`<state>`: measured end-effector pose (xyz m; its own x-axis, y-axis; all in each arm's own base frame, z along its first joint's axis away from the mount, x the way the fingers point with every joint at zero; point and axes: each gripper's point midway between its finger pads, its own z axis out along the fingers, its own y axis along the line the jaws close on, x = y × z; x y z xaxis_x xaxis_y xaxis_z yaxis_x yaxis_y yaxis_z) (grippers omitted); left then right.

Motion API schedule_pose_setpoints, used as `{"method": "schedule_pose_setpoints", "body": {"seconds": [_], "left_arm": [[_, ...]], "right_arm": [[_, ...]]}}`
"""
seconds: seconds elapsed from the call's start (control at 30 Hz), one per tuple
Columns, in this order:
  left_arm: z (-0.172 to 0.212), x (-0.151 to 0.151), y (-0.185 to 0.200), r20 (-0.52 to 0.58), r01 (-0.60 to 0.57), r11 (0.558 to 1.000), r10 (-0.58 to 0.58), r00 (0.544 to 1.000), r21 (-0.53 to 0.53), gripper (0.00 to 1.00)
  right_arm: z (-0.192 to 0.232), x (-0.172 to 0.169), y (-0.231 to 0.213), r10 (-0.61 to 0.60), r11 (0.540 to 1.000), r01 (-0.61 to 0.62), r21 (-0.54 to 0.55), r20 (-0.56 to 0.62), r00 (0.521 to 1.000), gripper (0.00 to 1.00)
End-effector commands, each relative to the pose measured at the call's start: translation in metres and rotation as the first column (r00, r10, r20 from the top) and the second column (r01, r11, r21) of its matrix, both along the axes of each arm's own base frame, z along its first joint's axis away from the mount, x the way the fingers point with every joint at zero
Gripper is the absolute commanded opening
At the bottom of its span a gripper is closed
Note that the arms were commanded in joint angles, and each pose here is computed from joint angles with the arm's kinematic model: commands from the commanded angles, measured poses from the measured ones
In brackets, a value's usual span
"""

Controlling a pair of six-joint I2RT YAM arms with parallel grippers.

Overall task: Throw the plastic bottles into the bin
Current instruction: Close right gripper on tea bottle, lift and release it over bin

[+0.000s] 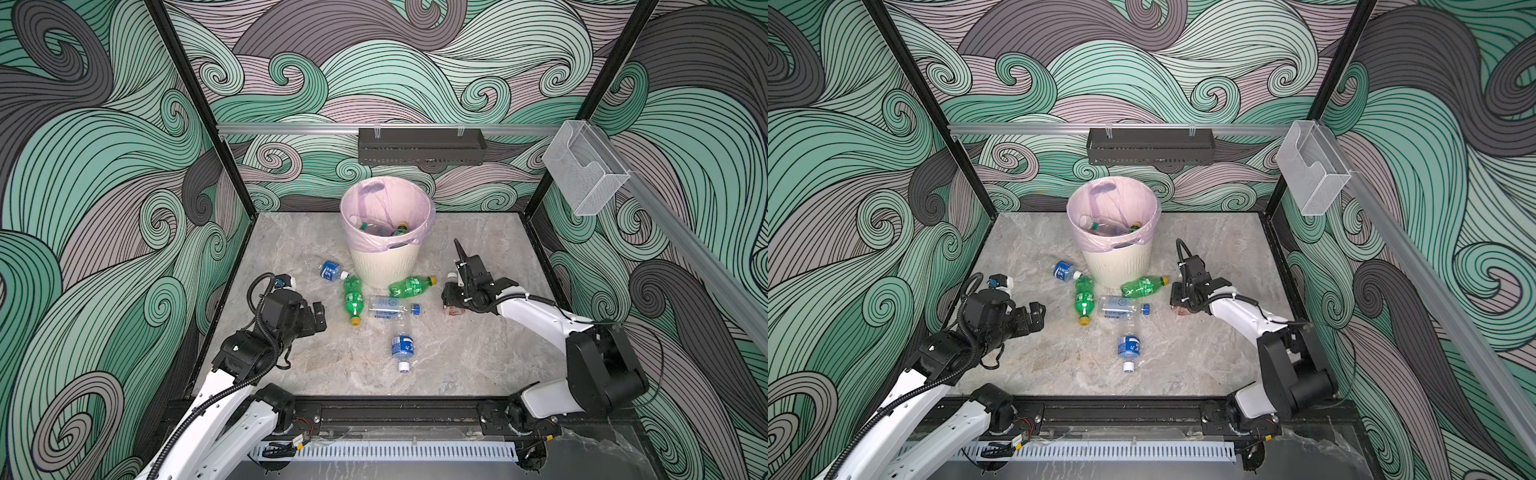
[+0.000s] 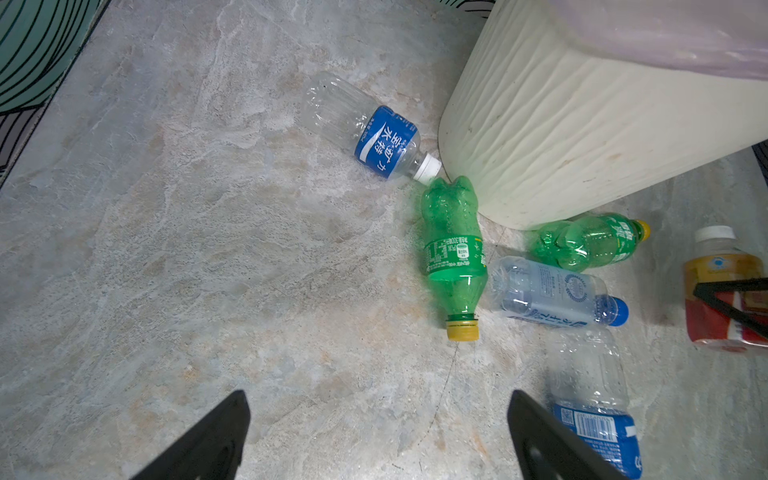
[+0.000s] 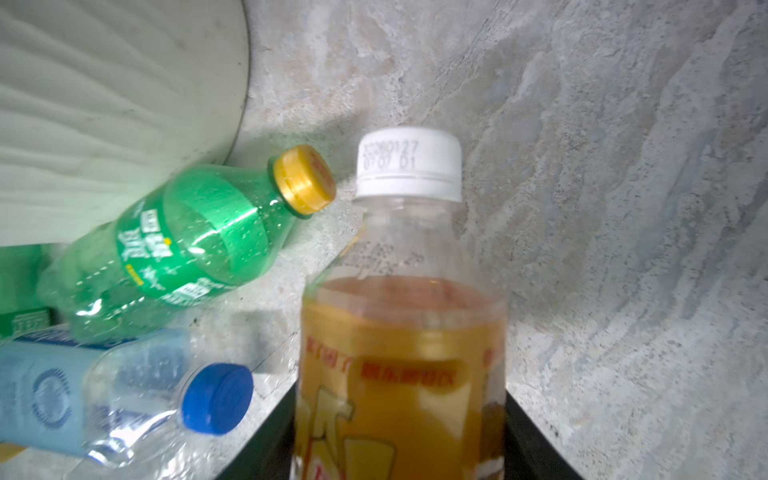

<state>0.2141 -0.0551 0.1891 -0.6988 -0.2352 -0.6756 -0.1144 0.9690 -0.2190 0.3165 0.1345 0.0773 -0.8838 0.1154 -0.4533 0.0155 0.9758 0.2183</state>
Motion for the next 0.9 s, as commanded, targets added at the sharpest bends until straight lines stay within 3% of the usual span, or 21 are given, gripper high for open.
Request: {"method": "schedule_pose_setpoints", "body": {"seconds": [0.0, 0.3, 0.5, 0.67, 0.77, 0.87], "left_arm": [[-0.007, 0.002, 0.005, -0.024, -0.034, 0.999, 0.035, 0.999, 0.015, 0.99], [-0.020, 0.012, -0.003, -0.049, -0.049, 0.999, 0.049, 0.998, -0.015, 0.99], [-0.022, 0.016, -0.006, -0.055, -0.056, 0.998, 0.055, 0.997, -0.024, 0.99], [-0.027, 0.017, -0.008, -0.081, -0.058, 0.998, 0.056, 0.995, -0.021, 0.99], [-0.029, 0.017, -0.011, -0.088, -0.047, 0.998, 0.044, 0.995, -0.036, 0.99], [-0.031, 0.020, -0.013, -0.075, -0.040, 0.998, 0.036, 0.997, -0.047, 0.99]], "right_arm": [[0.003, -0.020, -0.006, 0.021, 1.000, -0.021, 0.002, -0.021, 1.000, 0.50], [0.055, -0.042, -0.004, 0.094, 0.991, -0.104, 0.079, 0.121, 0.988, 0.49], [0.137, -0.034, 0.025, 0.172, 0.951, -0.233, 0.203, 0.276, 0.945, 0.48], [0.250, 0.003, 0.059, 0.197, 0.895, -0.352, 0.274, 0.466, 0.863, 0.48], [0.323, 0.039, 0.088, 0.175, 0.838, -0.432, 0.334, 0.585, 0.792, 0.49], [0.359, 0.087, 0.110, 0.117, 0.816, -0.425, 0.392, 0.608, 0.785, 0.57]]}}
